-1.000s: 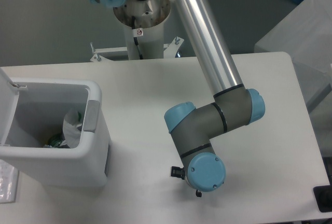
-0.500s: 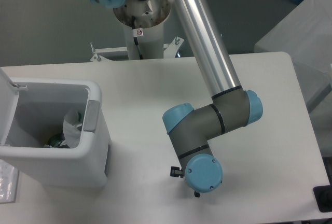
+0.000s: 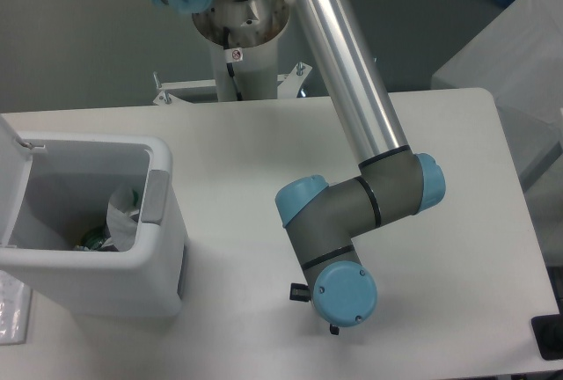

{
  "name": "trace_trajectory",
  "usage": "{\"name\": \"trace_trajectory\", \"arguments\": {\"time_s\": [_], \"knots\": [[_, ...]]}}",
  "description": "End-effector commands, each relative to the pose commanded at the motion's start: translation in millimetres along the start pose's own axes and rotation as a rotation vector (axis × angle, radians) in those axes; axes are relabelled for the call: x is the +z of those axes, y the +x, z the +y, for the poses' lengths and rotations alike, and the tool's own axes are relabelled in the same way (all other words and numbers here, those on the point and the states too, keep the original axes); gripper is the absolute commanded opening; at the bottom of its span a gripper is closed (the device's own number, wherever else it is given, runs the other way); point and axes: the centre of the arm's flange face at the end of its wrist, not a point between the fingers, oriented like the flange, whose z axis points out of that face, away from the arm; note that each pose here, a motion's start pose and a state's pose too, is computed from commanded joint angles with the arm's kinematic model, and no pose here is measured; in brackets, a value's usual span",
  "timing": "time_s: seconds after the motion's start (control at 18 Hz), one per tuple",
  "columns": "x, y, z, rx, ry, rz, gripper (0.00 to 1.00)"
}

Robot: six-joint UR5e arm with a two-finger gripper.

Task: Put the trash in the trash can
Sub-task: 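Reorient the wrist and lower the gripper beside the bottle, then grasp the clear plastic bottle by its cap end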

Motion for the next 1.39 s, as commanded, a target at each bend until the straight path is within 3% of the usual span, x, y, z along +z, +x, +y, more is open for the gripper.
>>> {"name": "trace_trajectory", "arguments": {"time_s": [0.17, 0.61, 1.39], "knots": [[-2, 1, 0, 0.000, 0.006, 0.004, 0.17], [-36, -1, 10, 0.000, 0.064, 0.007, 0.14], [-193, -18, 71, -0.063, 0.521, 0.273, 0.13]]}}
